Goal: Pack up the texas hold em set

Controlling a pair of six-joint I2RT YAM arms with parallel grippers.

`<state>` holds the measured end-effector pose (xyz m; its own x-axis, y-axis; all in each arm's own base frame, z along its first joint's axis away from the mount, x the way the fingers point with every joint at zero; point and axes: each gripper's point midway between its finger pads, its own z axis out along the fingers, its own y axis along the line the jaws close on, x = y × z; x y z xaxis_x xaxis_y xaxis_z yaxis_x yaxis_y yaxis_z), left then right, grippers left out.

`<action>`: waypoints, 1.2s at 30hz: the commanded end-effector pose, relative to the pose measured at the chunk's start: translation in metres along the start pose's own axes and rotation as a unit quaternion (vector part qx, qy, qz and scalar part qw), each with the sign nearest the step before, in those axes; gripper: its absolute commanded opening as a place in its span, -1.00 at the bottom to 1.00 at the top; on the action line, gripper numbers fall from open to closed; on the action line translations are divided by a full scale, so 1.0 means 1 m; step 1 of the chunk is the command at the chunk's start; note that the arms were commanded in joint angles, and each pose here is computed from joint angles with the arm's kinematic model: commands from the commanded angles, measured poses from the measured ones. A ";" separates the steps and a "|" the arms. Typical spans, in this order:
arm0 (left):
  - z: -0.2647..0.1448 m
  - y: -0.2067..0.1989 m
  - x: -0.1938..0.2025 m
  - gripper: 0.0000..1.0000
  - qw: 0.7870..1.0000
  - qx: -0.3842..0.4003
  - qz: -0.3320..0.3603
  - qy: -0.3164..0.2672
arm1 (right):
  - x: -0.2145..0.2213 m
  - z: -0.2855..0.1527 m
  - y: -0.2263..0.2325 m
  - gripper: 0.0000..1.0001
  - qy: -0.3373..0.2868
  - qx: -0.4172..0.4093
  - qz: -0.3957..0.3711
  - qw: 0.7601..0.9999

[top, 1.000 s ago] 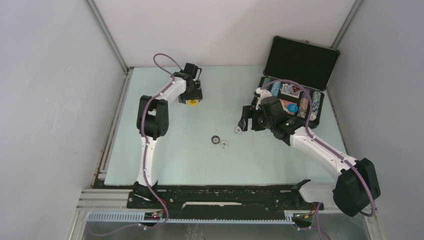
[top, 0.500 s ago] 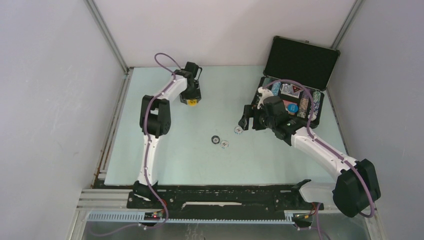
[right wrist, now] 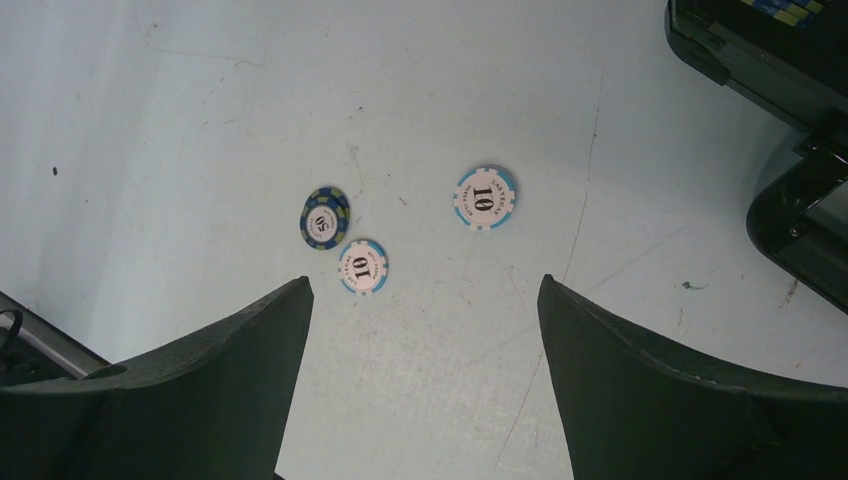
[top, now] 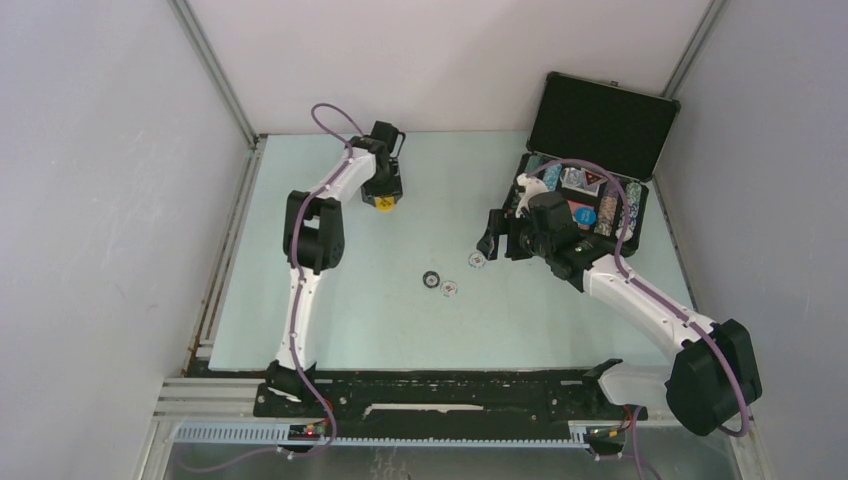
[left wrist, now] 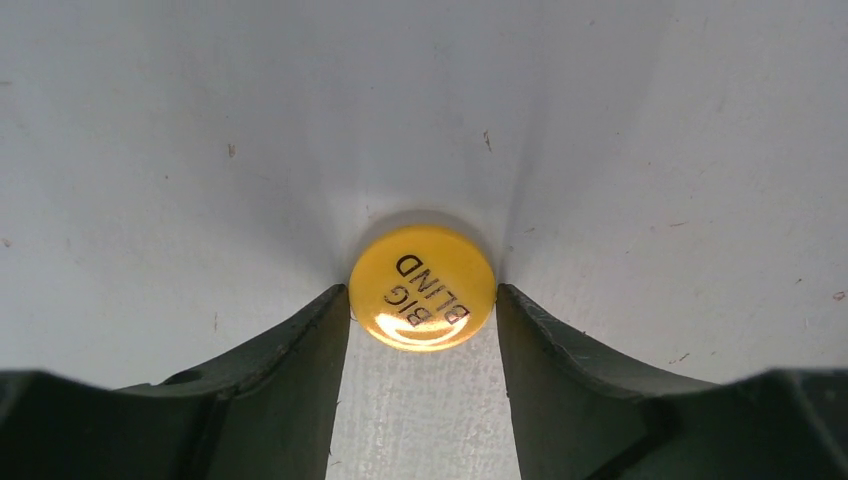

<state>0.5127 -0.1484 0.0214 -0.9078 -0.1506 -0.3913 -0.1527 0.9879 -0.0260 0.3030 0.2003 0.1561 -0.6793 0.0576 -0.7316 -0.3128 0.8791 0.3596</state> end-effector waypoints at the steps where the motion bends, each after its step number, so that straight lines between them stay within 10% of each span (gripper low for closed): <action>1: -0.003 -0.003 -0.004 0.16 1.000 0.009 0.018 -0.001 | -0.009 -0.002 0.003 0.84 -0.020 -0.008 0.007 1.000; 16: -0.047 -0.005 -0.007 -0.29 0.994 0.047 0.082 -0.051 | -0.004 0.006 -0.001 0.84 -0.006 -0.029 0.032 0.999; 36: -0.178 -0.072 0.051 -0.30 0.961 0.150 0.192 -0.128 | -0.008 -0.004 -0.004 0.85 0.025 -0.151 0.155 0.976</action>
<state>0.4302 -0.2107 0.1184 -0.8291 0.1340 -0.5428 0.2173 0.9718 -0.0919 0.3085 0.1910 0.1438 -0.7804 0.2232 -0.5841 -0.2509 0.7439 0.6194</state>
